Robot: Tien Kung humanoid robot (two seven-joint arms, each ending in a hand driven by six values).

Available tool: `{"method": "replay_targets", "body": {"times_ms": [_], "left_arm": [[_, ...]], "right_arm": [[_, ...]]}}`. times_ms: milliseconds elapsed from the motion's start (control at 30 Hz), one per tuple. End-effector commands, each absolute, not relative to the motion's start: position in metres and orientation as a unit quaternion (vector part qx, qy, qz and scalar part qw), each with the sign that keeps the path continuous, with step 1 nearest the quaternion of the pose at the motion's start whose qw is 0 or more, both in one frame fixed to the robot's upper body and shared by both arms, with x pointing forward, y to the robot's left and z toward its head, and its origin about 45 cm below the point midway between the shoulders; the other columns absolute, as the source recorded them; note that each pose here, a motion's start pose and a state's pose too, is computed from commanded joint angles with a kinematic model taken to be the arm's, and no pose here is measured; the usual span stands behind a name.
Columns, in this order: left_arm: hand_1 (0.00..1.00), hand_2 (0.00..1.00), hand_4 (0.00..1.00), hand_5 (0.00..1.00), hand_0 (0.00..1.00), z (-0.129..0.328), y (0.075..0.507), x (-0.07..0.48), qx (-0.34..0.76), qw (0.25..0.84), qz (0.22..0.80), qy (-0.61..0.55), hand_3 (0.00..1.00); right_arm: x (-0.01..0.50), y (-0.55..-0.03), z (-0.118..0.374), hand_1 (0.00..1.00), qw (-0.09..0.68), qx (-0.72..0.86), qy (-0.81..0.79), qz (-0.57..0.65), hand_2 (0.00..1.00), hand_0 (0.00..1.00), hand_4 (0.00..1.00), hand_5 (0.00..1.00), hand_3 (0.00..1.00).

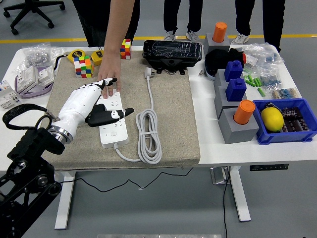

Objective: Pick up the plug,place it near the board,insert it into the board,press the button

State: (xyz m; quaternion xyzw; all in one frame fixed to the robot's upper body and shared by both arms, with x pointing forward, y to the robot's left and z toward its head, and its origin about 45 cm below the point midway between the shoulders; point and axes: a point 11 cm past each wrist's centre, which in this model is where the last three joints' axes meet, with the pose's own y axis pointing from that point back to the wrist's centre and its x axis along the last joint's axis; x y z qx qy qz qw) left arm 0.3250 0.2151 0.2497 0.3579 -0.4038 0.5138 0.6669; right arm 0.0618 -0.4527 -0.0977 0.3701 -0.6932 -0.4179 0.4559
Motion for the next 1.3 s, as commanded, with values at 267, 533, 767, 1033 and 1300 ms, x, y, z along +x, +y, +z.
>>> {"method": "replay_targets", "body": {"times_ms": [267, 533, 767, 1033, 1300], "left_arm": [[0.071, 0.162, 0.575, 0.002, 0.179, 0.239, 0.207, 0.322, 0.409, 0.674, 0.454, -0.415, 0.840], [0.049, 0.145, 0.610, 0.002, 0.157, 0.215, 0.201, 0.314, 0.492, 0.697, 0.341, -0.394, 0.820], [0.047, 0.144, 0.616, 0.002, 0.159, 0.195, 0.209, 0.317, 0.525, 0.697, 0.312, -0.374, 0.819], [0.048, 0.144, 0.615, 0.002, 0.159, 0.175, 0.228, 0.324, 0.552, 0.685, 0.315, -0.356, 0.844], [0.048, 0.143, 0.631, 0.002, 0.160, 0.175, 0.228, 0.324, 0.551, 0.685, 0.315, -0.358, 0.830]], "right_arm": [[0.061, -0.453, -0.098, 0.710, 0.457, 0.369, -0.693, -0.418, 0.713, 0.775, 0.998, 0.998, 0.764], [0.062, -0.454, -0.097, 0.710, 0.456, 0.369, -0.694, -0.417, 0.713, 0.774, 0.998, 0.998, 0.764], [0.061, -0.453, -0.098, 0.711, 0.457, 0.369, -0.693, -0.418, 0.713, 0.774, 0.998, 0.998, 0.763], [0.060, -0.453, -0.098, 0.711, 0.457, 0.369, -0.693, -0.418, 0.713, 0.775, 0.998, 0.998, 0.763], [0.058, -0.453, -0.098, 0.711, 0.458, 0.368, -0.692, -0.419, 0.713, 0.776, 0.998, 0.998, 0.764]]}}
